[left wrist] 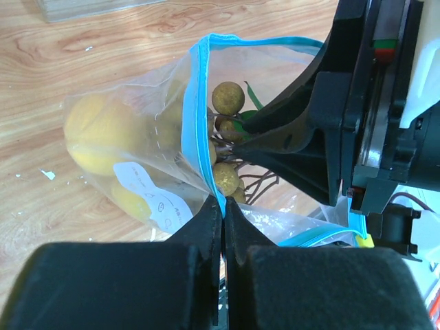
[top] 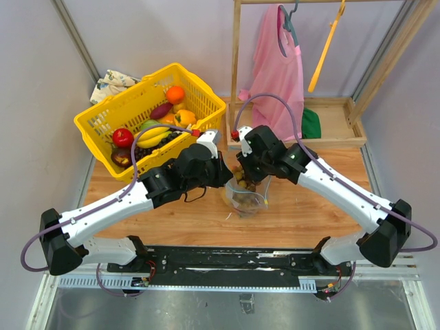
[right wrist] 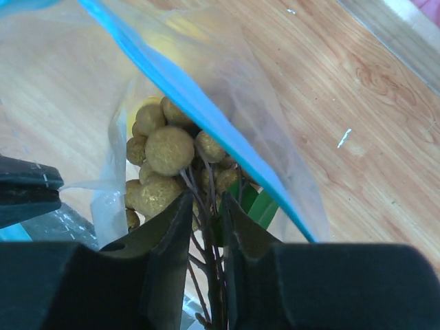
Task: Place the food in the zip-top bag and seal the zipper
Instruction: Adjust the zipper food storage bag at the center of the board.
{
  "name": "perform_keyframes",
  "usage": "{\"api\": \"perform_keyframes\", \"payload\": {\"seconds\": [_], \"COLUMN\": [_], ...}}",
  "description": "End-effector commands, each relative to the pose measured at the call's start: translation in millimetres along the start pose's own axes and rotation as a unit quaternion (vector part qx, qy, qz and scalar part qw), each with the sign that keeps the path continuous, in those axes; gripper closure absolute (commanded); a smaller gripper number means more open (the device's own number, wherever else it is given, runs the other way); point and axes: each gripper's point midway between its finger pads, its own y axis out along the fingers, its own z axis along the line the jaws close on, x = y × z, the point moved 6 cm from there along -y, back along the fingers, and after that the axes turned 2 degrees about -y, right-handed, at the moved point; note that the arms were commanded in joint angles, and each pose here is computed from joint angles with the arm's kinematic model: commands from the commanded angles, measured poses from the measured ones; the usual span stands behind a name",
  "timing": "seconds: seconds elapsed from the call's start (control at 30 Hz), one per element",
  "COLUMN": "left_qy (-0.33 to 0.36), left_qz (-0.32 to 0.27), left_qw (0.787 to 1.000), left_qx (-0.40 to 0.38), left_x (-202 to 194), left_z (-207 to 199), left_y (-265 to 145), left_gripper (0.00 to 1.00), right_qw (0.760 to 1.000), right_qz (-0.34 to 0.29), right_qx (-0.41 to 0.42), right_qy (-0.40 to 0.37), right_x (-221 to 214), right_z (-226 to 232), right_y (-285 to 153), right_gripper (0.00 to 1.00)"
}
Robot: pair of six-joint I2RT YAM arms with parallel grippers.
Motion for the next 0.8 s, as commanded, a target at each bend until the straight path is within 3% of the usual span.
{"api": "perform_keyframes", "payload": {"seconds": [0.0,0.2,0.47,0.63,0.77], "left_qy": [-0.012,-0.011,-0.011,-0.010,-0.011], "left_qz": [-0.024,-0.025,-0.028,-0.029,-0.030], "left_qw": [1.000,1.000,0.999,0.999,0.999], "left_qx": [-0.007,-0.008,-0.011,-0.013,-0.013], "left_x": [8.2,8.4,9.9,10.9,11.2], "left_z": [-2.0,-2.3,-3.2,-3.7,-3.8], "left_y": [-4.1,-4.6,-6.0,-7.6,-8.0], "left_gripper": [1.00,1.00,1.00,1.00,1.00], "right_qw": [0.999,0.996,0.998,0.997,0.993], "right_qz": [0.035,0.073,-0.023,-0.066,-0.072], "right_qx": [0.030,0.048,0.048,-0.025,-0.094], "right_qy": [-0.008,-0.027,-0.046,-0.026,0.009], "right_x": [-12.6,-12.8,15.6,13.9,4.0], "right_z": [12.6,16.2,10.6,-8.6,-29.5], "right_y": [7.5,-3.9,-61.2,-85.4,-95.0], "right_gripper": [0.73,0.58,0.45,0.40,0.44]}}
